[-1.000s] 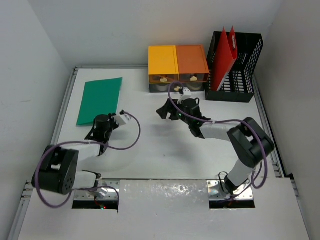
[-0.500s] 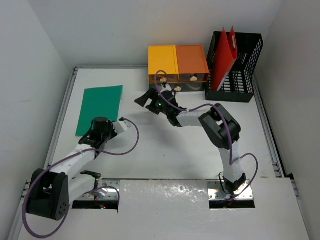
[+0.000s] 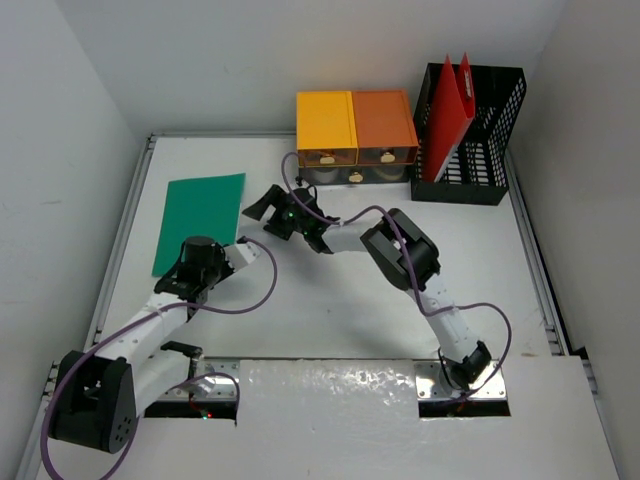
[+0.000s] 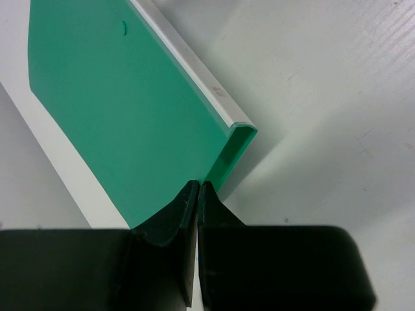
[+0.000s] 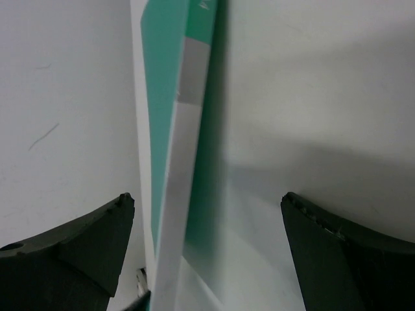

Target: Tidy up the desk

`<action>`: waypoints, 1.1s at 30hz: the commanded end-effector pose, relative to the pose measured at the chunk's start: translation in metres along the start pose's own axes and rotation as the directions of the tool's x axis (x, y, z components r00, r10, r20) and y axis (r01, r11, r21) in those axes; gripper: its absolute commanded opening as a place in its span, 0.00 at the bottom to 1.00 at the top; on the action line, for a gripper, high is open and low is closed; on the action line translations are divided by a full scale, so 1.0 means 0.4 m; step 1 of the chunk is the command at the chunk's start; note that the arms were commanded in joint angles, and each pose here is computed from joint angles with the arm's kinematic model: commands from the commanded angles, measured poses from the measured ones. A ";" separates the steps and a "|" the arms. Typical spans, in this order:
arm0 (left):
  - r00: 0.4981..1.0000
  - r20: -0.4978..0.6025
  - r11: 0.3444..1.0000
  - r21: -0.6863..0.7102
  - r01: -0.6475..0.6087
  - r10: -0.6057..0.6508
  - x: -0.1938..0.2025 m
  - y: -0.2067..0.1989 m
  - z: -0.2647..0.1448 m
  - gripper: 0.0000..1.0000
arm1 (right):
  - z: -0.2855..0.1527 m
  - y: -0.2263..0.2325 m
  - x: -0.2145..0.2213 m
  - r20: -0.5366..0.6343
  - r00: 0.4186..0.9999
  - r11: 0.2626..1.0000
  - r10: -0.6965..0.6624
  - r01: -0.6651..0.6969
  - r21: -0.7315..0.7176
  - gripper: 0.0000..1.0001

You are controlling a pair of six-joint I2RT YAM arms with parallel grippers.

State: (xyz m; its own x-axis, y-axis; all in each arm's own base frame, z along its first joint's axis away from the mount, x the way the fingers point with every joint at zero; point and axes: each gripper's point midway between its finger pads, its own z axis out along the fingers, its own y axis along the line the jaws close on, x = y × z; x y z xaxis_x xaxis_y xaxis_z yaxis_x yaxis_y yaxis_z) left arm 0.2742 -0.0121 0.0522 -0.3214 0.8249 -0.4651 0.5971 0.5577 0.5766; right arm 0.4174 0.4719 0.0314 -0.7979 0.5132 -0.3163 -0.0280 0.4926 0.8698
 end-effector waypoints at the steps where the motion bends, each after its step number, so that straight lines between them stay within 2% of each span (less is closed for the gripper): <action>1: 0.999 0.050 0.999 -0.031 0.018 -0.017 -0.034 0.026 -0.003 0.00 | 0.062 0.056 0.017 -0.031 0.999 0.998 0.041 -0.042 -0.047 0.92; 10: 0.997 0.065 0.999 -0.033 0.036 -0.034 -0.054 0.041 -0.009 0.00 | 0.165 0.011 0.078 -0.089 0.990 0.994 0.110 -0.111 -0.008 0.89; 13: 0.995 0.092 0.998 -0.030 0.051 -0.048 -0.083 0.058 -0.018 0.00 | 0.183 0.042 0.104 -0.105 0.988 0.992 0.114 -0.119 -0.043 0.83; 15: 0.990 0.123 0.998 -0.010 0.067 -0.065 -0.111 0.066 -0.025 0.00 | 0.200 0.042 0.117 -0.113 0.985 0.989 0.131 -0.138 -0.055 0.65; 16: 0.990 0.122 0.998 -0.003 0.066 -0.065 -0.110 0.062 -0.025 0.00 | 0.200 0.056 0.115 -0.113 0.984 0.987 0.134 -0.142 -0.068 0.65; 19: 0.992 0.112 0.998 0.002 0.059 -0.059 -0.106 0.059 -0.026 0.00 | 0.203 0.060 0.117 -0.104 0.984 0.984 0.144 -0.153 -0.092 0.36; 20: 0.994 0.094 0.999 0.007 0.054 -0.055 -0.092 0.050 -0.026 0.00 | 0.192 0.041 0.117 -0.097 0.985 0.986 0.144 -0.152 -0.073 0.01; 23: 0.995 0.082 0.998 0.033 0.058 -0.061 -0.087 0.038 -0.030 0.00 | 0.181 0.034 0.112 -0.085 0.990 0.991 0.115 -0.121 -0.064 0.00; 24: 0.995 0.079 0.997 0.049 0.059 -0.063 -0.089 0.034 -0.034 0.07 | 0.178 0.032 0.109 -0.083 0.991 0.992 0.102 -0.108 -0.063 0.00; 25: 0.994 0.086 0.997 0.053 0.063 -0.067 -0.102 0.044 -0.043 0.20 | 0.173 0.032 0.109 -0.083 0.994 0.995 0.070 -0.076 -0.066 0.00; 26: 0.995 0.072 0.993 0.095 0.069 -0.076 -0.098 0.027 -0.052 0.44 | 0.167 0.018 0.108 -0.082 0.995 0.997 0.051 -0.056 -0.057 0.00; 27: 0.992 0.069 0.989 0.113 0.096 -0.104 -0.106 0.024 -0.062 0.57 | 0.155 0.047 0.097 -0.073 0.997 0.996 0.026 -0.032 -0.080 0.00; 28: 0.990 0.073 0.982 0.153 0.112 -0.124 -0.126 0.027 -0.085 0.78 | 0.146 0.036 0.094 -0.065 0.997 0.997 -0.035 0.030 -0.076 0.00; 31: 0.974 0.094 0.966 0.176 0.189 -0.207 -0.177 0.062 -0.143 0.90 | 0.108 0.099 0.063 -0.022 0.974 0.967 -0.227 0.223 -0.122 0.00; 32: 0.968 0.097 0.963 0.168 0.213 -0.231 -0.188 0.075 -0.157 0.91 | 0.092 0.090 0.063 -0.018 0.961 0.955 -0.274 0.270 -0.120 0.00; 33: 0.956 0.097 0.953 0.156 0.261 -0.278 -0.198 0.091 -0.169 0.91 | 0.064 0.143 0.040 0.020 0.938 0.926 -0.345 0.344 -0.154 0.00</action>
State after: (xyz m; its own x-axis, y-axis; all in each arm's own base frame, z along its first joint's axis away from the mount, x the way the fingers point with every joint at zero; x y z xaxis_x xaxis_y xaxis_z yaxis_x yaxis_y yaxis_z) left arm 0.2749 -0.0429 0.1204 -0.3701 0.7226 -0.5839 0.6443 0.6524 0.3990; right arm 0.4124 0.5343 0.0051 -0.8375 0.4057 -0.3661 -0.1460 0.4794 0.8654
